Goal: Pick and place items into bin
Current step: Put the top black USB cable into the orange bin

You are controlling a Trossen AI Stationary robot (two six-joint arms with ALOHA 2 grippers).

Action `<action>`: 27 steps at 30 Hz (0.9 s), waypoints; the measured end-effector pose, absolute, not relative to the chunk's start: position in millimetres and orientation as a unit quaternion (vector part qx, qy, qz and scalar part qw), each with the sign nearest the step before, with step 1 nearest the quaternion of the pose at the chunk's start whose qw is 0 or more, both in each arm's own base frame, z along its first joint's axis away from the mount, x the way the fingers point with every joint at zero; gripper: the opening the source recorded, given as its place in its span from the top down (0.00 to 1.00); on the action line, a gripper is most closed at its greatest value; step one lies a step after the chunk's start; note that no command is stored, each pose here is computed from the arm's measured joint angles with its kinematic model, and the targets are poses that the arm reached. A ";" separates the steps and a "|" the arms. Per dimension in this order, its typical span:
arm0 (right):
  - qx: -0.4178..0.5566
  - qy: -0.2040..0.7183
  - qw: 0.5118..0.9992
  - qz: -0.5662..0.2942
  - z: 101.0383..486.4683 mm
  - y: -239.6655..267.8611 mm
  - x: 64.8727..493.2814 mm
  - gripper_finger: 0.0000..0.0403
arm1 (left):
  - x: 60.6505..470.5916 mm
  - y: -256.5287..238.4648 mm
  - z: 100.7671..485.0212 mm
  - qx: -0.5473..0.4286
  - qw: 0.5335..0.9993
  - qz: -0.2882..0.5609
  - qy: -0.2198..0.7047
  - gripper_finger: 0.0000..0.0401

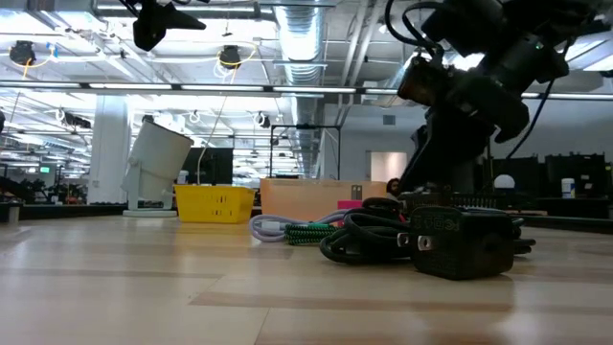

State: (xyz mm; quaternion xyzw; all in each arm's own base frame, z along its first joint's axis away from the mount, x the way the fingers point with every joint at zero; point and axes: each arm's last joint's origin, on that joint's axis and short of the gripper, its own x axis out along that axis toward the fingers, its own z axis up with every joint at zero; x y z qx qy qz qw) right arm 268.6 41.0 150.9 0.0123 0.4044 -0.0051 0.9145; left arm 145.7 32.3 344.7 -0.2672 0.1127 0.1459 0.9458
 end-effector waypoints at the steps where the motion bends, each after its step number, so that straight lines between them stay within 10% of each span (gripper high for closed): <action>1: 0.014 0.403 0.915 -0.002 151.6 41.3 269.2 0.70 | 145.7 32.3 344.7 -0.267 0.946 0.146 0.113 0.53; 27: 0.020 0.405 0.914 0.020 137.4 40.8 278.4 0.60 | 145.8 32.1 344.5 -0.279 0.943 0.145 0.112 0.53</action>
